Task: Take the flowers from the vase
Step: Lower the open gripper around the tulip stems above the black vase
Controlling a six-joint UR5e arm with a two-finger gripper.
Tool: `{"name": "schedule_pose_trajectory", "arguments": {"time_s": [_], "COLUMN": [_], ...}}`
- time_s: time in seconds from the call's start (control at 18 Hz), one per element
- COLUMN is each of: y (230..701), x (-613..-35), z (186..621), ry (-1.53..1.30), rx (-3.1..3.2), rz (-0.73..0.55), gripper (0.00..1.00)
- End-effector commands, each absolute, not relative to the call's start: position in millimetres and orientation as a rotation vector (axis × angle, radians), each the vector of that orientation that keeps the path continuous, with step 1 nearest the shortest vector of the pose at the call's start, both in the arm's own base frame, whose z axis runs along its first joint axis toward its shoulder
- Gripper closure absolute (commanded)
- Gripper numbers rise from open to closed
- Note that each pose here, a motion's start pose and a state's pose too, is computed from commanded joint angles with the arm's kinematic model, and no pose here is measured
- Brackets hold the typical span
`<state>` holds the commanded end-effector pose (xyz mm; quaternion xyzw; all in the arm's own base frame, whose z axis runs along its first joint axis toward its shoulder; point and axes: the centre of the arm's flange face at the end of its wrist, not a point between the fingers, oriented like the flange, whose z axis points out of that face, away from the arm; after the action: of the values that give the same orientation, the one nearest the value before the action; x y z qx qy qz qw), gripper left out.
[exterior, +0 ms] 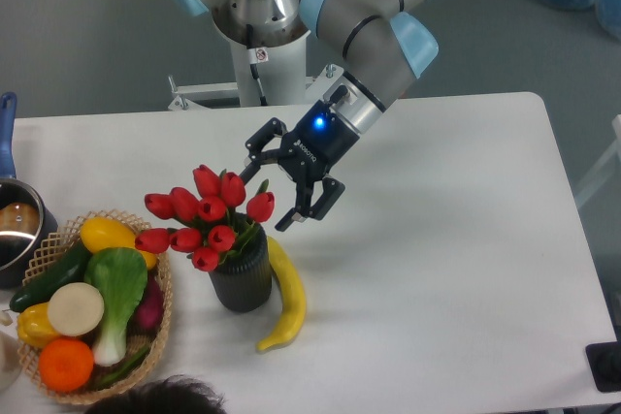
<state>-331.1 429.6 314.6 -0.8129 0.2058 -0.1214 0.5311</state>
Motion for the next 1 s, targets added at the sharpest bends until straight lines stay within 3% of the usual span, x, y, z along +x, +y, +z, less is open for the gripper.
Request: {"name": "schedule_pose_trajectory", "arguments": {"time_s": [1.0], "y": [445.4], "x": [-323.0], "z": [297.5], "ry": [0.386], "rx": [-1.971], "rz": [-0.41], "gripper": [0.0]}}
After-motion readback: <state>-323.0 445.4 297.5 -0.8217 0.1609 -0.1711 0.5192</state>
